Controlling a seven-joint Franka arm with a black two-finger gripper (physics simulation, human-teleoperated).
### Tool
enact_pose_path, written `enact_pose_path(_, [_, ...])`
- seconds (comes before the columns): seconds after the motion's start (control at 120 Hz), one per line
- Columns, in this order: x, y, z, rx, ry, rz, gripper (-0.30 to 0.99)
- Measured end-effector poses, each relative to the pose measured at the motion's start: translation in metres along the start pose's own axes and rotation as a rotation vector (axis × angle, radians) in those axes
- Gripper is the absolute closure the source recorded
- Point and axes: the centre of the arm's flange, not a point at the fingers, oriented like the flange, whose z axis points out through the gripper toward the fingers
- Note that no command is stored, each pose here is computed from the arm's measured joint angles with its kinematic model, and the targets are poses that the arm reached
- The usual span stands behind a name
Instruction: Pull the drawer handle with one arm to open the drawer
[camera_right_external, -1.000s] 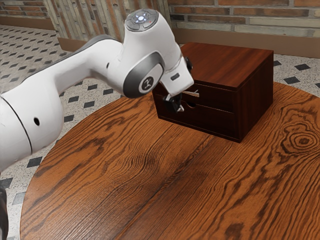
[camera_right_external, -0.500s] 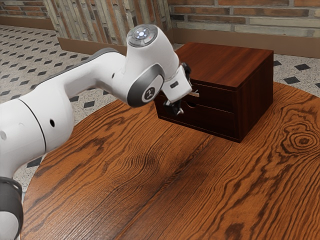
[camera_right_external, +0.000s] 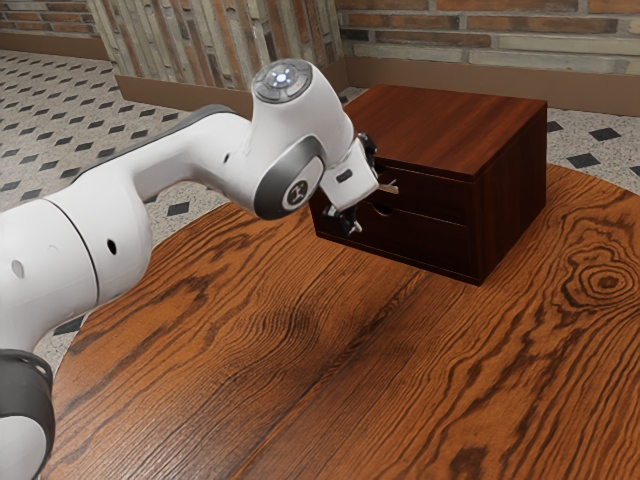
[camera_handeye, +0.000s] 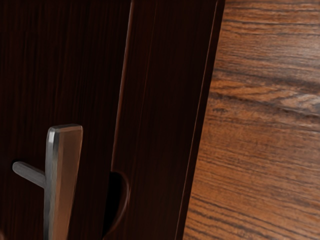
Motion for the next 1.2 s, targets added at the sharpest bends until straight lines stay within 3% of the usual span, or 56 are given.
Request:
enact_pose_path(0.467, [0.002,0.002,0.014,0.011,0.005,-0.012,0.00])
enact_pose_path(0.733, [0.003,0.005,0.018,0.018,-0.024,0.016,0.00])
enact_pose_path(1.2, [-0.004,0.022,0.015,-0.014,-0.041,0.019,0.03])
